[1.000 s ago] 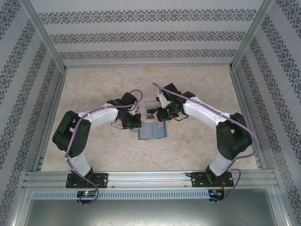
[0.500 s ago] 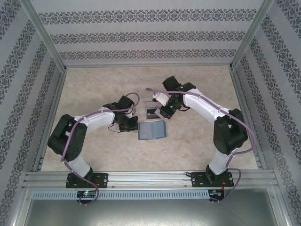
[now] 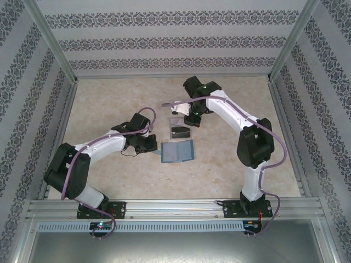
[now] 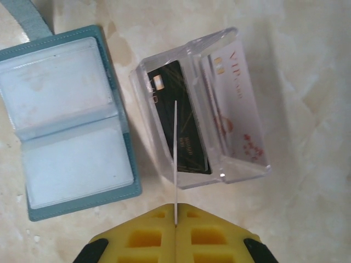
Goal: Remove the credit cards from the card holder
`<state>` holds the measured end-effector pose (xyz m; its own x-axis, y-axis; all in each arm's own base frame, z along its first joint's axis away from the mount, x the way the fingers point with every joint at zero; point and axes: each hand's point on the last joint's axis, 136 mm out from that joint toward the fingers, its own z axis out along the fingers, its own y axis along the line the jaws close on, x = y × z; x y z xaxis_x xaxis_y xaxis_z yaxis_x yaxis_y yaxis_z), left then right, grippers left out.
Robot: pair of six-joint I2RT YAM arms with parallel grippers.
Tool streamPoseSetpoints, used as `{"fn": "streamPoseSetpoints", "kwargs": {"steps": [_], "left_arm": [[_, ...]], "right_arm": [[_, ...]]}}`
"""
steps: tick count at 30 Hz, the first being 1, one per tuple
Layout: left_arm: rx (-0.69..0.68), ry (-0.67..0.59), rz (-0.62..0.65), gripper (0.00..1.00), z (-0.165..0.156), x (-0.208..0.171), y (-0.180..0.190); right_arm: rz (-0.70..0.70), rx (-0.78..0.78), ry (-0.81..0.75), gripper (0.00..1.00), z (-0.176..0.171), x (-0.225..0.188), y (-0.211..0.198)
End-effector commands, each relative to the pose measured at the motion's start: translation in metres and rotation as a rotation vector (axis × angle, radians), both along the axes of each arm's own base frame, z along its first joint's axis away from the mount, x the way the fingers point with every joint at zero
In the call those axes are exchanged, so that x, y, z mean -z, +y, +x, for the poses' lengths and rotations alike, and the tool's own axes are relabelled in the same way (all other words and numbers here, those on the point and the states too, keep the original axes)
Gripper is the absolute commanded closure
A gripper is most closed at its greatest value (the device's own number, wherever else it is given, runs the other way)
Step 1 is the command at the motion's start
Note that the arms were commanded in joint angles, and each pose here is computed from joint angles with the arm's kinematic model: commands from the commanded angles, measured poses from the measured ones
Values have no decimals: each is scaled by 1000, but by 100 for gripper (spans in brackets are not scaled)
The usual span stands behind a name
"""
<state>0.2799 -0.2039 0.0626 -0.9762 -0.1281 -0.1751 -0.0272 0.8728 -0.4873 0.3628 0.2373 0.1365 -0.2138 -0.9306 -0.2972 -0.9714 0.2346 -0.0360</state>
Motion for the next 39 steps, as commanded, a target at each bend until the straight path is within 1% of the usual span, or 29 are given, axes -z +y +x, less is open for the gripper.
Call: {"fn": "streamPoseSetpoints", "kwargs": {"steps": [1, 9, 15, 27, 35, 37, 39], "left_arm": [[-34, -28, -5, 94, 6, -5, 5], [-53, -40, 1, 94, 4, -10, 12], [-63, -34, 4, 94, 4, -10, 17], [-74, -27, 10, 94, 4, -12, 21], [-77, -21, 8, 94, 5, -12, 20], [-75, -17, 10, 94, 6, -11, 20], [-76, -16, 10, 94, 6, -11, 20]], "right_arm": [[-58, -88, 22, 100, 1, 2, -3], [-81, -148, 9, 100, 24, 5, 13], [-106, -192, 16, 100, 33, 14, 20], [-123, -252, 78, 100, 31, 42, 30], [-110, -266, 165, 100, 19, 61, 34], [-113, -267, 176, 99, 18, 64, 34], [-115, -262, 171, 94, 20, 64, 34]]}}
